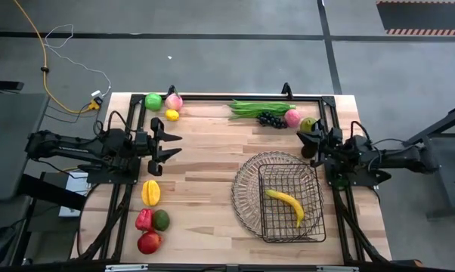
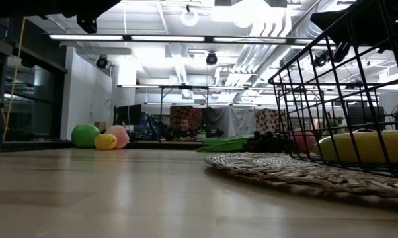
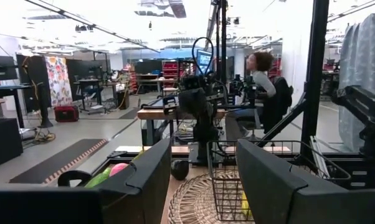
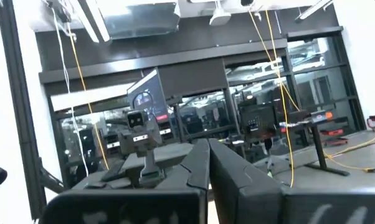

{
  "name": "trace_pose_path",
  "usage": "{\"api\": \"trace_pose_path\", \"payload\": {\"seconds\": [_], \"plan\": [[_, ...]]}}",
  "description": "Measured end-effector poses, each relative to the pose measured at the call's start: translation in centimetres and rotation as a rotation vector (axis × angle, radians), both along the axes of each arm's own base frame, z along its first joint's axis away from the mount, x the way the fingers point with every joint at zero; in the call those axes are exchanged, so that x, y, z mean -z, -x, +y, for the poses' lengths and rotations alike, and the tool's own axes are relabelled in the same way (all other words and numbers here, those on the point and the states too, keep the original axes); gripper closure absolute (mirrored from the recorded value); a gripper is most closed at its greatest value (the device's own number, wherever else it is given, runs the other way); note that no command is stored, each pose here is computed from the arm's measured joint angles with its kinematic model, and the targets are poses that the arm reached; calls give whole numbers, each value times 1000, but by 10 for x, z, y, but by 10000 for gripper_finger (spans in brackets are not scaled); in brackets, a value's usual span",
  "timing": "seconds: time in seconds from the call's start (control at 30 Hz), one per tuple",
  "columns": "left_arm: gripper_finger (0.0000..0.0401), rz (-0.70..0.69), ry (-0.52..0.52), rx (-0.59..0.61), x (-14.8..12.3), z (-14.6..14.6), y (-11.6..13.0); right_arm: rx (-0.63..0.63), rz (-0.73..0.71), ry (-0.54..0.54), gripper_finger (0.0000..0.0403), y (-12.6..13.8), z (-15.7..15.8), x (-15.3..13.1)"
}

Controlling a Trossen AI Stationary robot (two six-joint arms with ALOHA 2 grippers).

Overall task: Build produce basket
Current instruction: Put the pear into the wire basket

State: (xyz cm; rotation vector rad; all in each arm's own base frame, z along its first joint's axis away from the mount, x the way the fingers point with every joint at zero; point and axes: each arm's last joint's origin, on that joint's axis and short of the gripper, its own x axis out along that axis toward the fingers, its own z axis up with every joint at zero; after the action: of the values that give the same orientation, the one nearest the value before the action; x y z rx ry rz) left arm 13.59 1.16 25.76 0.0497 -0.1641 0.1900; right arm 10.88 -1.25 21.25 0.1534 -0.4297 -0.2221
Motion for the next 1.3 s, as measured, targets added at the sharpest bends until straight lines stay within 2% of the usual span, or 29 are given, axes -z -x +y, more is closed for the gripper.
{"api": "trace_pose_path", "payload": {"seconds": [0.17,0.37,0.5,0.63,0.77,1.23,1.3], "plan": [[233,0,0,0,0,0,0,-4,112,-29,402,-24,-2,-20],[233,0,3,-20,0,1,0,36,317,-5,402,-65,-5,-52],[233,10,-23,-26,1,1,0,10,457,-25,402,-85,-6,-55],[233,22,-29,-27,1,1,0,-18,480,-20,402,-97,-2,-43],[233,21,-29,-27,1,1,0,34,498,-27,402,-102,-6,-33],[233,21,-29,-27,1,1,0,66,494,-63,402,-102,-10,-32],[233,21,-29,-27,1,1,0,94,488,-34,402,-102,-13,-34]]}}
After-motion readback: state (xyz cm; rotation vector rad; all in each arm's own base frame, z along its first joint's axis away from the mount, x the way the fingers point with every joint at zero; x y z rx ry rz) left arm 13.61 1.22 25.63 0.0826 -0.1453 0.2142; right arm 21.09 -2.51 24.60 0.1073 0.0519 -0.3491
